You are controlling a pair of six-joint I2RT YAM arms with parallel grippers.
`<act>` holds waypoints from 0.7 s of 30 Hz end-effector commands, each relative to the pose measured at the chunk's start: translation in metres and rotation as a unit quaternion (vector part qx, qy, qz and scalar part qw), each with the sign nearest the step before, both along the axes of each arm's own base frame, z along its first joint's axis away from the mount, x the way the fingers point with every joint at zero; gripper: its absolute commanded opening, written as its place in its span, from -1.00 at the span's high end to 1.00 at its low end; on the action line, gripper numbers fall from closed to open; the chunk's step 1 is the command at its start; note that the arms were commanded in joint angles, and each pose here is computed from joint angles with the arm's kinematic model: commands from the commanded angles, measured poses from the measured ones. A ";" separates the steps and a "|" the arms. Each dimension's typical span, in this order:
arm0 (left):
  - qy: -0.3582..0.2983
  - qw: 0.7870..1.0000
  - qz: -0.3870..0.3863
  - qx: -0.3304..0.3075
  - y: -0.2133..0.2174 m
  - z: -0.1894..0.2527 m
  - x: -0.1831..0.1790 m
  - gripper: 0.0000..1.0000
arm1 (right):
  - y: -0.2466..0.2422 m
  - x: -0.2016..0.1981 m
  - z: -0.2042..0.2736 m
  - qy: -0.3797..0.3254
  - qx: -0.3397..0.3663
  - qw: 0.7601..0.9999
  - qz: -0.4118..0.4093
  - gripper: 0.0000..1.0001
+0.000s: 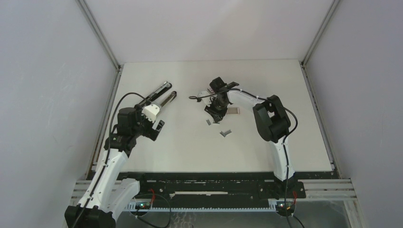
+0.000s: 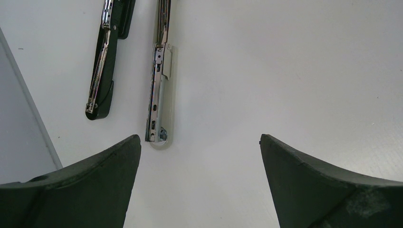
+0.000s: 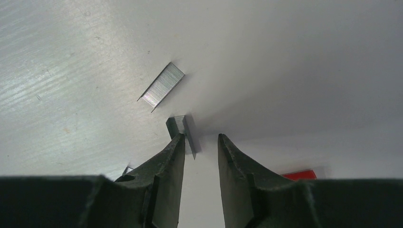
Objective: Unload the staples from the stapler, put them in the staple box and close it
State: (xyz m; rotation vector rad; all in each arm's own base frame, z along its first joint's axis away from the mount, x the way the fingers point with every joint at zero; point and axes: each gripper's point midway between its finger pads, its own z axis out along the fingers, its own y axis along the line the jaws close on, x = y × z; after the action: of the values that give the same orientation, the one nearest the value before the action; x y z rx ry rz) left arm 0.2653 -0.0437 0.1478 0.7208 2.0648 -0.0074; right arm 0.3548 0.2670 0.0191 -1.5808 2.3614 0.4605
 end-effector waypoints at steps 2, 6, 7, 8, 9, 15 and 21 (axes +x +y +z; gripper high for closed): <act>-0.018 1.000 -0.005 0.002 0.000 0.004 0.004 -0.99 | 0.011 0.008 0.009 -0.018 0.007 1.000 0.004 0.42; -0.018 1.000 -0.005 0.002 0.000 0.004 0.004 -0.99 | 0.011 0.007 0.006 -0.015 0.003 1.000 0.007 0.59; -0.018 1.000 -0.006 0.002 0.000 0.004 0.004 -0.99 | 0.011 0.006 0.006 -0.014 0.003 1.000 0.007 0.62; -0.017 1.000 -0.005 0.002 0.000 0.004 0.004 -0.99 | 0.011 0.006 0.005 -0.013 0.002 1.000 0.008 0.66; -0.019 1.000 -0.005 0.003 0.000 0.004 0.004 -0.99 | 0.011 0.005 0.005 -0.012 0.001 1.000 0.009 0.69; -0.018 1.000 -0.005 0.002 0.000 0.004 0.004 -1.00 | 0.012 0.003 0.005 -0.007 0.002 1.000 0.009 1.00; -0.018 1.000 -0.006 0.002 0.000 0.004 0.003 -0.99 | 0.015 0.005 0.010 -0.004 0.006 1.000 -0.011 1.00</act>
State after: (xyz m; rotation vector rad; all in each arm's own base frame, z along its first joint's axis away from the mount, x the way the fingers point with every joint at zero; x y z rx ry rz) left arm 0.2653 -0.0436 0.1479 0.7203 2.0645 -0.0070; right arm 0.3529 0.2704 0.0172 -1.5928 2.3720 0.4569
